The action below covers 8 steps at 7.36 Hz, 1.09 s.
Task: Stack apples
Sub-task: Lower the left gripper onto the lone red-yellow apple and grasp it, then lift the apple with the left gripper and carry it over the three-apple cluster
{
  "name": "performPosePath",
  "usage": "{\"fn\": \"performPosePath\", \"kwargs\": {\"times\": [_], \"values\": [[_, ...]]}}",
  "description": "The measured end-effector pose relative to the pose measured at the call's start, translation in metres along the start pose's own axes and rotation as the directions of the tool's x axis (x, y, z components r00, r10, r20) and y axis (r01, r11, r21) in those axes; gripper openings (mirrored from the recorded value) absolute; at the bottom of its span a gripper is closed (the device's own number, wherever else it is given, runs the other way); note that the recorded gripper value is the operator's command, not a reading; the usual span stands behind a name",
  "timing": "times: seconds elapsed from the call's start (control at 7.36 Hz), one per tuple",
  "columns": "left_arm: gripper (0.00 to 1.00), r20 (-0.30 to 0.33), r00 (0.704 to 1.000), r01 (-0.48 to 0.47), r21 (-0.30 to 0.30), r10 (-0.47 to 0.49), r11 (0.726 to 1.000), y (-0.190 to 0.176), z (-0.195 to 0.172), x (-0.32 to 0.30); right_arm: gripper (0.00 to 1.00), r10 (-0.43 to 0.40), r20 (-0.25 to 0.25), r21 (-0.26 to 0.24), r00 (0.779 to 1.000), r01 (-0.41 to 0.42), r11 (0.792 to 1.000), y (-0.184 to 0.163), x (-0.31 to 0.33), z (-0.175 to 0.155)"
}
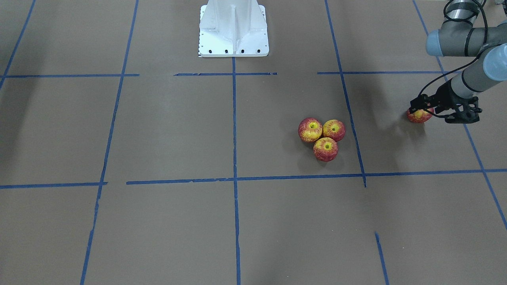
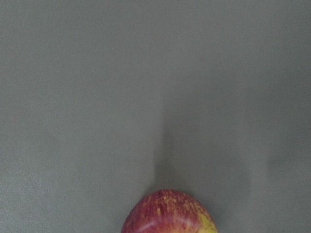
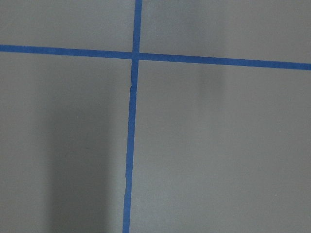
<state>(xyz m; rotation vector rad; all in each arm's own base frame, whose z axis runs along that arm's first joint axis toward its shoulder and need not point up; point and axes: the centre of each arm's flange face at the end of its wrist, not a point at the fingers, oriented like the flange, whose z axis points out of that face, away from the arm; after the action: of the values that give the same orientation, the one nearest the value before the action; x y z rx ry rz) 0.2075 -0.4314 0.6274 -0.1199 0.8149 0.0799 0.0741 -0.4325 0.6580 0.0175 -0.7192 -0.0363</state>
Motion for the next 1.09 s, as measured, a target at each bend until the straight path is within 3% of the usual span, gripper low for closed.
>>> {"fn": "performPosePath", "kwargs": {"times": [0.14,0.27,0.41,0.54,0.82,1.09], "values": [[0.94,0.003,1.000,0.000,-0.007,0.000,1.000,0.001,0.004,0.000,1.00,0.000,0.000,0.000,1.000,0.000,1.000,0.000,0.000,0.000],[0.64,0.004,1.000,-0.003,-0.013,0.003,1.000,0.002,0.007,0.000,1.00,0.000,0.000,0.000,1.000,0.000,1.000,0.000,0.000,0.000],[0.13,0.004,1.000,-0.006,-0.017,0.006,1.000,0.003,0.009,0.001,1.00,0.000,0.000,0.000,1.000,0.000,1.000,0.000,0.000,0.000],[0.00,0.004,1.000,-0.011,-0.018,0.011,1.000,0.003,0.009,0.003,1.00,0.000,0.000,0.000,1.000,0.000,1.000,0.000,0.000,0.000],[0.00,-0.009,1.000,-0.029,-0.005,0.029,1.000,0.002,0.001,0.014,1.00,0.000,0.000,0.000,1.000,0.000,1.000,0.000,0.000,0.000],[0.00,-0.060,0.997,-0.043,0.048,0.045,0.998,-0.002,-0.042,0.067,1.00,0.000,0.000,0.000,1.000,0.000,1.000,0.000,0.000,0.000]]}}
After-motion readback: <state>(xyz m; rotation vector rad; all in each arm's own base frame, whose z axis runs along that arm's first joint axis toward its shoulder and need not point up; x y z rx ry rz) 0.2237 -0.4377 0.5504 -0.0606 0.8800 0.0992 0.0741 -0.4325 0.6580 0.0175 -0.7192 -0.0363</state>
